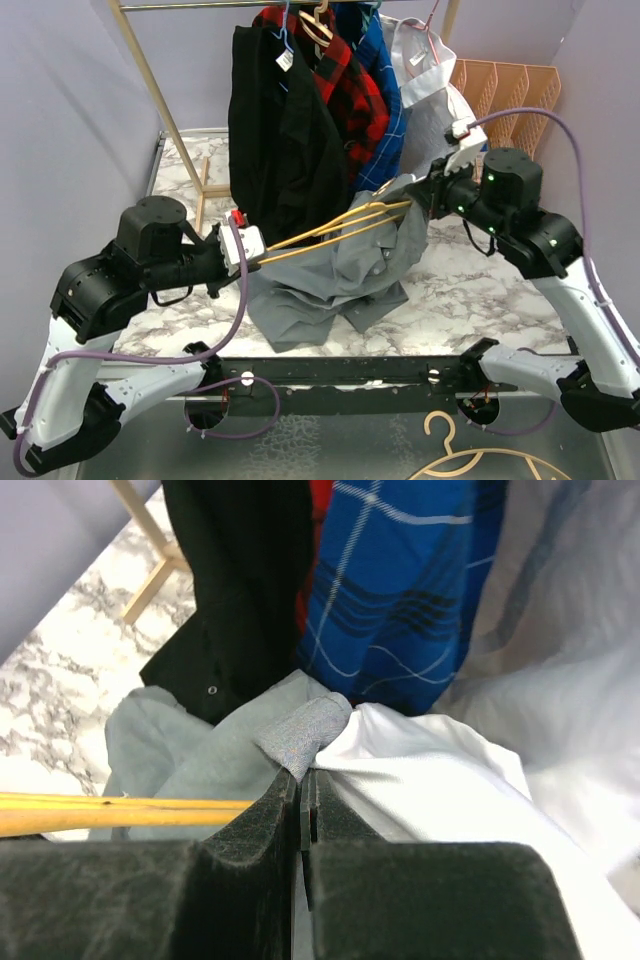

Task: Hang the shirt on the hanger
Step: Hang the shirt on the hanger.

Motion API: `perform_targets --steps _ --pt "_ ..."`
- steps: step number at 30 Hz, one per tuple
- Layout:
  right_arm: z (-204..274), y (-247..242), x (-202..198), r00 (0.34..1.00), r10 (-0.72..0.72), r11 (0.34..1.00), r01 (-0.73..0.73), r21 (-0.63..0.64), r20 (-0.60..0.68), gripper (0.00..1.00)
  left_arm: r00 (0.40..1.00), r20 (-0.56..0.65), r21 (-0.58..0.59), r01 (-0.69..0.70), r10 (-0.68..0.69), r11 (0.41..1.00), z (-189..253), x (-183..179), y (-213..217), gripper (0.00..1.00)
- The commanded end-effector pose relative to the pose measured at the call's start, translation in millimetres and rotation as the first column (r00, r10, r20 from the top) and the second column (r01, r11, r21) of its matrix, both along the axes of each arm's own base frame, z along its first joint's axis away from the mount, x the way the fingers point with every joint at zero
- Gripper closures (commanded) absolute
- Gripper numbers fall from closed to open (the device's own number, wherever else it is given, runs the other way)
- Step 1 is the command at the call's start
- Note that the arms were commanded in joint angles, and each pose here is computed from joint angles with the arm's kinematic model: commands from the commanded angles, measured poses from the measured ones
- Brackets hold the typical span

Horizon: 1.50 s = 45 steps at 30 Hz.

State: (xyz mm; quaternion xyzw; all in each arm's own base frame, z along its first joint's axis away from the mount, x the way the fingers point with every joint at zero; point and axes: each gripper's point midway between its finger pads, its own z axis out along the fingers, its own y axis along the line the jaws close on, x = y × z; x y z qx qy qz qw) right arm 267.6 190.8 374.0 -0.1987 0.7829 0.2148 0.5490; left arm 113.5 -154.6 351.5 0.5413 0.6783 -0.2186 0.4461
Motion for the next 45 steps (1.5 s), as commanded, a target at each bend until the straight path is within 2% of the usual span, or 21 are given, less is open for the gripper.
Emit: perform_targets --steps 1,6,9,13,17,21,25,27,32,37,42,45 --pt "22.7 -33.8 -20.9 0.990 -0.141 0.989 0.142 0.044 -0.027 0.99 0.977 0.133 -0.092 0.177 -0.164 0.980 52.6 -18.2 -14.7 1.00" --pt "44.6 -45.5 -48.6 0.982 -0.160 0.979 0.171 0.112 -0.103 0.99 0.968 0.156 -0.064 0.209 -0.197 0.976 73.3 -38.1 0.4 1.00" --pt "83.4 -53.0 -57.1 0.986 -0.164 0.972 0.169 0.165 -0.042 0.99 0.964 0.217 -0.086 0.178 -0.155 0.980 94.6 -35.4 5.5 1.00" --pt "117.7 -42.6 -42.1 0.989 -0.145 0.976 0.140 0.168 0.016 0.99 0.954 0.268 -0.135 0.173 -0.132 0.976 120.0 -27.0 -4.7 1.00" --pt "129.5 -0.8 -19.4 0.999 -0.029 0.973 0.018 0.232 0.044 0.99 0.953 0.279 -0.163 0.170 -0.120 0.972 128.9 -15.7 -18.8 1.00" --pt "101.1 20.4 -5.2 1.000 0.009 0.965 -0.010 0.261 0.005 0.99 0.961 0.242 -0.112 0.162 -0.131 0.980 101.2 -11.7 -20.6 1.00" --pt "59.5 9.6 -9.9 0.999 -0.037 0.963 0.043 0.266 -0.028 0.99 0.979 0.162 -0.054 0.137 -0.127 0.989 41.5 -14.0 -13.2 1.00" --pt "45.7 1.2 -16.3 0.998 -0.063 0.957 0.069 0.283 -0.029 0.99 0.986 0.115 -0.063 0.130 -0.123 0.989 15.7 -18.4 -11.8 1.00" --pt "13.3 -16.0 -31.3 0.990 -0.112 0.950 0.130 0.285 -0.080 0.99 0.997 0.068 -0.132 0.041 -0.032 0.990 -28.1 -8.4 -15.3 1.00" --pt "-21.3 -36.1 -47.0 0.968 -0.180 0.944 0.220 0.248 -0.172 0.99 0.998 0.046 -0.215 -0.028 0.039 0.976 -32.8 6.6 -25.1 1.00" --pt "-52.3 -46.7 -62.9 0.946 -0.209 0.926 0.273 0.261 -0.247 0.99 0.998 -0.054 -0.328 0.012 -0.032 0.945 -48.7 6.0 -53.5 1.00" --pt "-59.1 -57.6 -69.9 0.931 -0.249 0.905 0.321 0.278 -0.265 0.99 0.984 -0.158 -0.371 0.024 -0.089 0.928 -66.7 2.8 -69.2 1.00"
